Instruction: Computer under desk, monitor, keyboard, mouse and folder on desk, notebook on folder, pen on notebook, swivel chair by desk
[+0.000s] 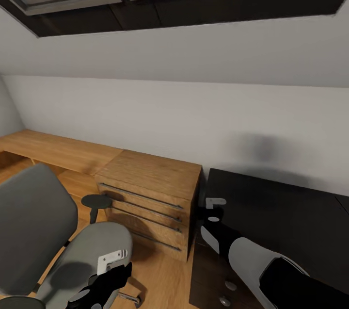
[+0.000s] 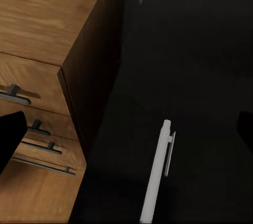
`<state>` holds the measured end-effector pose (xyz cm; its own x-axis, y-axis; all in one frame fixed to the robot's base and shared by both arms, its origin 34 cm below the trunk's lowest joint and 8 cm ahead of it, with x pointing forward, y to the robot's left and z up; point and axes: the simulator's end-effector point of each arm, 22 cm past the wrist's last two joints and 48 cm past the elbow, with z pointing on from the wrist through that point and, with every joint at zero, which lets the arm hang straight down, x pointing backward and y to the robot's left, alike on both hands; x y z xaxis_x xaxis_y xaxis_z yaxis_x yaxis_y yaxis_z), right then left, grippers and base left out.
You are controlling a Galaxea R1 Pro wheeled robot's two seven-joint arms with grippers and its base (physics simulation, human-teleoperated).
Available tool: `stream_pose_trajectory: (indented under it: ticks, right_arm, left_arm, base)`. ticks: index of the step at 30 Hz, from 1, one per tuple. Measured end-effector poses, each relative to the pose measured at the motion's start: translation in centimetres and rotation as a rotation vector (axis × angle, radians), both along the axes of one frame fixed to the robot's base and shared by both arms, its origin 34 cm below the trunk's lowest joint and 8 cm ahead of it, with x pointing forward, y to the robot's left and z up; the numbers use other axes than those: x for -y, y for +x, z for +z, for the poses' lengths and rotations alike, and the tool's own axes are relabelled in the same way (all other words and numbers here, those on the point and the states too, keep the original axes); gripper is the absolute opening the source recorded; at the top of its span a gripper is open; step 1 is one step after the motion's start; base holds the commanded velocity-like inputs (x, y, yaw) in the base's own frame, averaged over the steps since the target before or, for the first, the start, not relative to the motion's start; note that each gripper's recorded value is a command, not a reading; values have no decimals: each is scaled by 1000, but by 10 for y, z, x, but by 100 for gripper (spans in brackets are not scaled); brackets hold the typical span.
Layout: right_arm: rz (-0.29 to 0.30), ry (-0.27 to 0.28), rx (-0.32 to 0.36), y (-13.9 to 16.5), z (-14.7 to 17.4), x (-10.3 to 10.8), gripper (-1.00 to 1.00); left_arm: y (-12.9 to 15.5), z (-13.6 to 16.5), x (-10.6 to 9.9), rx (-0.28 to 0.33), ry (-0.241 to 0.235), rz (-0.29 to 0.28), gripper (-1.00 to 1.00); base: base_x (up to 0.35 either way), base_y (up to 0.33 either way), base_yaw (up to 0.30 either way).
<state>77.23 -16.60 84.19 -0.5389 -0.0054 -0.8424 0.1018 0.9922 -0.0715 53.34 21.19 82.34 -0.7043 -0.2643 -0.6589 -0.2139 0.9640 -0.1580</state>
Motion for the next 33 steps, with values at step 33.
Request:
stream_pose_trajectory:
  ticks: [33]
  right_arm:
    - [-16,-5,-127,-11,-63,10,100]
  left_arm:
    - [9,-28,0,28,-9,9,100]
  base:
    - [1,0,0]
